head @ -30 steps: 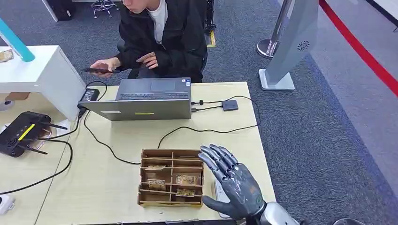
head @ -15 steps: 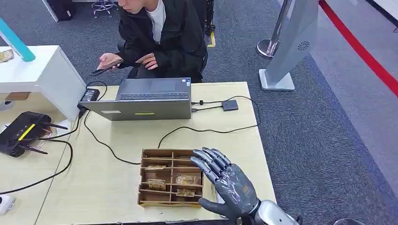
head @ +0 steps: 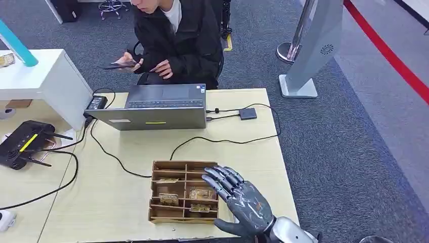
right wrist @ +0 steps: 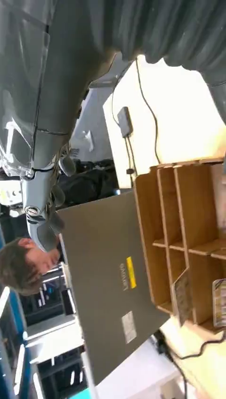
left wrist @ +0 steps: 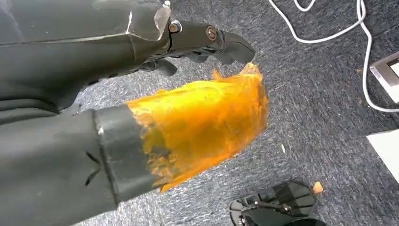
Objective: Pass the card to the sensor for recognition and then transmit it.
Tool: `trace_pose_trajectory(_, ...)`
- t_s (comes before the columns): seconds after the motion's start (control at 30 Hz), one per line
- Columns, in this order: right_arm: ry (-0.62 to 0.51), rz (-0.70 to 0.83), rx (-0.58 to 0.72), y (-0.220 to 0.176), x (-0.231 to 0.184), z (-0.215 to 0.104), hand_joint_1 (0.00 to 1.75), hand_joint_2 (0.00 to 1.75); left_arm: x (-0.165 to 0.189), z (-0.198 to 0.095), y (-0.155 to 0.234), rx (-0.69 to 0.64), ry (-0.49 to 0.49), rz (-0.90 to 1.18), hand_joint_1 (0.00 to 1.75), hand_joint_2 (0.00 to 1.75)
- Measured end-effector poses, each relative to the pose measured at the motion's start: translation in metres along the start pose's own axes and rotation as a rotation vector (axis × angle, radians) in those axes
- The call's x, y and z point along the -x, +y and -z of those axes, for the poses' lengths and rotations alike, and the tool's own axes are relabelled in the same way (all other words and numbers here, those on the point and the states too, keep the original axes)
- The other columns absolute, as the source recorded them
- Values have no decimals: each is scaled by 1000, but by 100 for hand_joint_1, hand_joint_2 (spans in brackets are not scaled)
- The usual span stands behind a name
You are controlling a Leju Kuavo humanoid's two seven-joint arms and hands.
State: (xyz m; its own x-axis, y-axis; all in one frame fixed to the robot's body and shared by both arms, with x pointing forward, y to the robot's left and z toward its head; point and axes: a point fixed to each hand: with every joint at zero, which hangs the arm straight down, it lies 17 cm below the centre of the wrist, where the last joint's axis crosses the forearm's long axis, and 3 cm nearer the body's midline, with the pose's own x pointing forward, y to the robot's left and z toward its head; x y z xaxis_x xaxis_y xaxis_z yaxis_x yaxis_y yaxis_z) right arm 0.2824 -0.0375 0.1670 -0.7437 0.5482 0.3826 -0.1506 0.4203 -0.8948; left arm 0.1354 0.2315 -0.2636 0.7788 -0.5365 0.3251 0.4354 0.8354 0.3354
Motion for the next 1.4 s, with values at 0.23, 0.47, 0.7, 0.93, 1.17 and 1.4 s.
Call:
trace_pose_trajectory(0.23, 14, 2, -43, 14, 4, -2, 0, 175, 0, 0, -2, 4, 4, 2, 0, 0)
trace_pose_trajectory(0.47, 34, -10, -80, 25, 10, -2, 0, 175, -2, -1, -5, 12, 11, 5, 0, 0)
trace_pose_trajectory(0.7, 43, -17, -99, 32, 12, 0, 0, 175, -4, -1, -6, 18, 8, 16, 0, 0)
trace_pose_trajectory(0.93, 47, -26, -115, 38, 14, 3, 0, 175, -4, -1, -7, 20, 9, 20, 0, 0)
trace_pose_trajectory(1.17, 37, -27, -136, 44, 12, 9, 0, 175, -6, -2, -10, 26, 3, 27, 0, 0)
trace_pose_trajectory(1.4, 24, -22, -153, 50, 8, 11, 0, 175, -9, -2, -11, 28, -7, 27, 0, 0)
